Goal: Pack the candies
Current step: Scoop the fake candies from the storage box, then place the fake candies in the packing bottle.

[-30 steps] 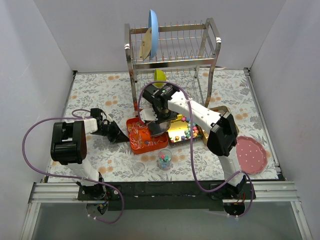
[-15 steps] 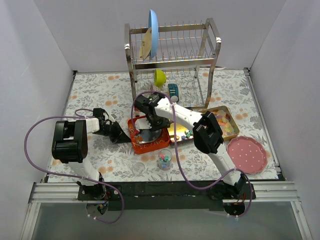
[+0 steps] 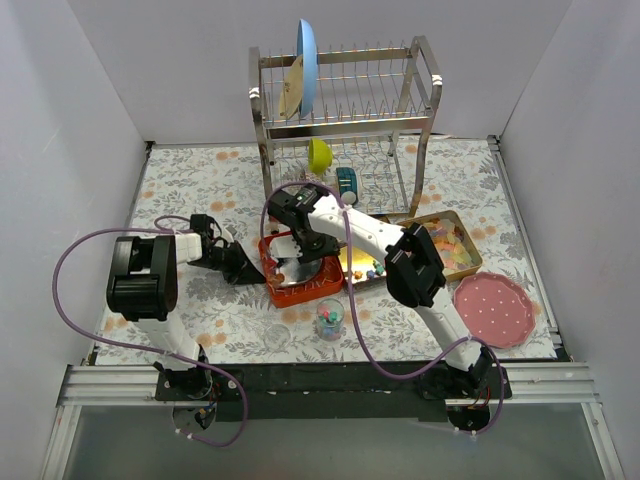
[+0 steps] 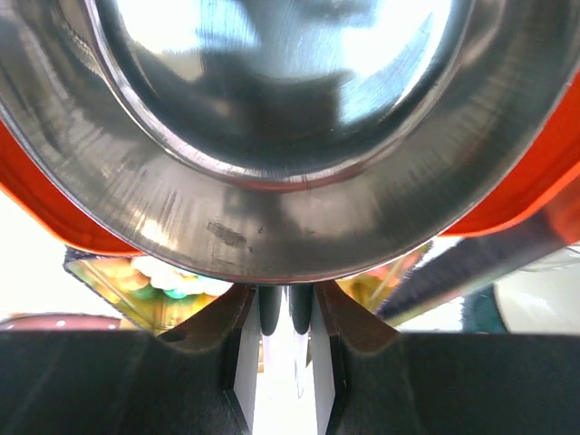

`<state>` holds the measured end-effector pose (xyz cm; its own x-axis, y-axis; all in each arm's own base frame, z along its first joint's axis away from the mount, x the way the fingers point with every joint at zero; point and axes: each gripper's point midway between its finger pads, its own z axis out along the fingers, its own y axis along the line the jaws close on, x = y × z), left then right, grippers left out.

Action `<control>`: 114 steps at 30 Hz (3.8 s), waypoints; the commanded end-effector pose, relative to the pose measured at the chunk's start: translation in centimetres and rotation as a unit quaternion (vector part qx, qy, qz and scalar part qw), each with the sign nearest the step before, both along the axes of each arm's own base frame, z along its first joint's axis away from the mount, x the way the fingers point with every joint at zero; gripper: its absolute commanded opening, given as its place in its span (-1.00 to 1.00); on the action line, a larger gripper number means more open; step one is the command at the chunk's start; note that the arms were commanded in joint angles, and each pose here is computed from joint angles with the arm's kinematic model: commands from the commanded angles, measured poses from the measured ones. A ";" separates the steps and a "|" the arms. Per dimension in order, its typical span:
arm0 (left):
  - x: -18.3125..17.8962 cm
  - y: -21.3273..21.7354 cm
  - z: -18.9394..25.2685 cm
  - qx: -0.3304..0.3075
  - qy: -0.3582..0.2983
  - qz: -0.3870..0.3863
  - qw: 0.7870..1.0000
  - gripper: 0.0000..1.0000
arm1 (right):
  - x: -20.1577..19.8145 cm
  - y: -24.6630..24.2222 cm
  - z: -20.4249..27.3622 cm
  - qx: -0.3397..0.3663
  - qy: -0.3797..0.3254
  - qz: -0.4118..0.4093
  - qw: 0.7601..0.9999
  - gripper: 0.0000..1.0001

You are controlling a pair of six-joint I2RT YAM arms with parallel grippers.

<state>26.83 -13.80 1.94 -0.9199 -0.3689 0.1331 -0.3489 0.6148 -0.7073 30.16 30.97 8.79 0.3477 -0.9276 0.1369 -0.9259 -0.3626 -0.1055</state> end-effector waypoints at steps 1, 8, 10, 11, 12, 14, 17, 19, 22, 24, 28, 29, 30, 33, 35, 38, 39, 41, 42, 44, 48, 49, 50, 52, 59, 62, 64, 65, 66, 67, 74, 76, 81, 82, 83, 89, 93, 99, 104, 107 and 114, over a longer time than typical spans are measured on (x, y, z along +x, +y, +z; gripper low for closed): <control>2.1 -1.3 1.9 -0.034 -0.037 -0.015 0.999 -1.00 | -3.2 1.0 -0.6 0.038 0.056 -0.007 0.998 -0.97; 2.8 -1.5 3.0 -0.045 -0.054 -0.028 0.997 -1.00 | -5.2 3.2 -2.1 0.111 0.125 -0.073 0.983 -0.97; 3.1 -1.6 3.4 -0.048 -0.062 -0.033 0.996 -1.00 | -5.1 3.8 -1.7 0.139 0.136 -0.087 0.977 -0.97; 3.2 -1.6 3.6 -0.048 -0.064 -0.034 0.996 -1.00 | -5.5 4.2 -1.7 0.154 0.153 -0.092 0.972 -0.97; 3.3 -1.5 3.7 -0.047 -0.070 -0.039 0.996 -1.00 | -5.3 4.2 -1.5 0.166 0.156 -0.098 0.969 -0.97; 3.5 -1.5 4.3 -0.047 -0.075 -0.045 0.995 -1.00 | -5.6 4.7 -1.1 0.206 0.166 -0.098 0.959 -0.97; 3.8 -1.4 5.2 -0.045 -0.089 -0.057 0.993 -1.00 | -5.0 5.5 0.5 0.268 0.149 -0.083 0.948 -0.97; 3.9 -1.3 5.6 -0.043 -0.096 -0.065 0.992 -1.00 | -5.5 4.7 0.4 0.275 0.146 -0.078 0.947 -0.97; 3.7 -1.1 6.0 -0.047 -0.102 -0.071 0.991 -1.00 | -5.5 4.7 0.5 0.288 0.143 -0.070 0.944 -0.97; 3.7 -1.0 6.0 -0.047 -0.105 -0.074 0.991 -1.00 | -4.9 4.6 0.8 0.299 0.136 -0.074 0.941 -0.97; 4.1 0.0 6.6 -0.045 -0.117 -0.063 0.990 -1.00 | -3.4 3.3 1.8 0.306 0.122 -0.093 0.940 -0.97; 4.3 0.1 6.8 -0.045 -0.122 -0.062 0.990 -1.00 | -2.5 2.5 2.2 0.310 0.115 -0.105 0.938 -0.97; 4.4 0.1 6.8 -0.045 -0.123 -0.063 0.989 -1.00 | -2.1 1.9 3.1 0.314 0.106 -0.109 0.937 -0.97; 4.8 0.2 7.1 -0.045 -0.131 -0.062 0.988 -1.00 | -0.3 0.0 5.2 0.314 0.070 -0.110 0.940 -0.97; 5.0 0.2 7.3 -0.046 -0.136 -0.062 0.988 -1.00 | 0.2 -1.6 6.3 0.308 0.052 -0.115 0.943 -0.97; 5.5 0.3 7.7 -0.045 -0.148 -0.062 0.986 -1.00 | -0.2 -3.6 7.7 0.292 0.024 -0.096 0.951 -0.97; 5.6 0.4 7.8 -0.043 -0.152 -0.061 0.986 -1.00 | -0.5 -4.2 8.8 0.295 0.011 -0.087 0.951 -0.97; 5.9 0.7 8.0 -0.037 -0.161 -0.058 0.985 -0.99 | -1.1 -5.7 8.9 0.275 -0.001 -0.073 0.959 -0.97; 6.0 0.7 8.1 -0.034 -0.163 -0.057 0.984 -0.96 | -1.4 -6.3 9.9 0.276 -0.015 -0.066 0.959 -0.97; 6.2 0.9 8.4 -0.029 -0.169 -0.054 0.984 -0.83 | -1.4 -7.7 10.5 0.251 -0.040 -0.044 0.966 -0.97; 6.7 1.4 8.7 -0.018 -0.178 -0.049 0.983 -0.71 | -2.0 -10.8 12.2 0.207 -0.086 -0.009 0.975 -0.97; 6.8 1.5 8.7 -0.016 -0.178 -0.046 0.983 -0.70 | -2.1 -11.4 12.5 0.191 -0.098 -0.003 0.977 -0.97; 7.0 1.5 8.7 -0.014 -0.179 -0.045 0.983 -0.68 | -2.2 -11.8 12.7 0.181 -0.101 0.006 0.978 -0.97; 7.4 1.9 8.8 -0.010 -0.181 -0.038 0.983 -0.68 | -3.0 -12.8 13.2 0.155 -0.113 0.030 0.981 -0.97; 8.7 3.0 9.2 0.012 -0.197 -0.024 0.980 -0.67 | -5.2 -15.3 13.3 0.071 -0.156 0.115 0.978 -0.97; 9.0 3.5 9.2 0.020 -0.200 -0.019 0.979 -0.66 | -5.7 -16.0 13.5 0.042 -0.169 0.134 0.975 -0.97; 9.3 3.9 9.3 0.027 -0.204 -0.015 0.978 -0.64 | -5.7 -16.3 13.7 0.022 -0.179 0.138 0.974 -0.97; 9.3 3.9 9.4 0.028 -0.207 -0.014 0.978 -0.63 | -5.7 -16.4 13.8 0.014 -0.180 0.140 0.973 -0.97; 9.4 4.0 9.5 0.031 -0.208 -0.012 0.978 -0.62 | -5.7 -16.5 14.0 0.007 -0.183 0.140 0.973 -0.97; 9.4 4.3 9.5 0.033 -0.209 -0.009 0.977 -0.61 | -5.6 -16.6 14.3 -0.005 -0.188 0.142 0.972 -0.97; 9.7 4.8 10.2 0.035 -0.220 0.001 0.975 -0.59 | -5.5 -16.2 16.1 -0.036 -0.200 0.156 0.967 -0.97; 9.9 4.9 10.6 0.036 -0.226 0.005 0.973 -0.58 | -5.5 -15.9 16.6 -0.038 -0.204 0.161 0.965 -0.97; 10.0 4.9 11.3 0.028 -0.233 0.008 0.972 -0.51 | -5.7 -15.5 17.1 -0.050 -0.210 0.170 0.962 -0.97; 10.0 4.8 11.5 0.026 -0.235 0.009 0.972 -0.50 | -5.8 -15.3 17.2 -0.056 -0.214 0.178 0.959 -0.97; 10.1 4.8 11.7 0.024 -0.236 0.011 0.971 -0.49 | -5.9 -15.2 17.3 -0.057 -0.216 0.181 0.958 -0.97; 10.9 4.8 12.9 0.019 -0.250 0.014 0.968 -0.44 | -6.0 -14.6 17.5 -0.083 -0.229 0.204 0.948 -0.97; 10.9 4.6 13.6 0.012 -0.258 0.011 0.966 -0.40 | -6.0 -13.5 17.9 -0.084 -0.238 0.216 0.943 -0.97; 9.5 3.7 14.5 -0.022 -0.273 -0.007 0.962 -0.36 | -6.1 -12.7 17.9 -0.087 -0.238 0.227 0.940 -0.97; 7.0 2.0 15.6 -0.080 -0.312 -0.063 0.945 -0.34 | -6.2 -12.2 18.3 -0.052 -0.236 0.207 0.948 -0.97; 5.2 1.2 17.2 -0.113 -0.359 -0.096 0.921 -0.29 | -5.8 -11.2 18.2 0.016 -0.213 0.140 0.967 -0.97; 1.0 -2.0 18.6 -0.180 -0.375 -0.161 0.895 -0.21 | -4.2 -8.4 17.0 0.121 -0.146 0.017 0.982 -0.97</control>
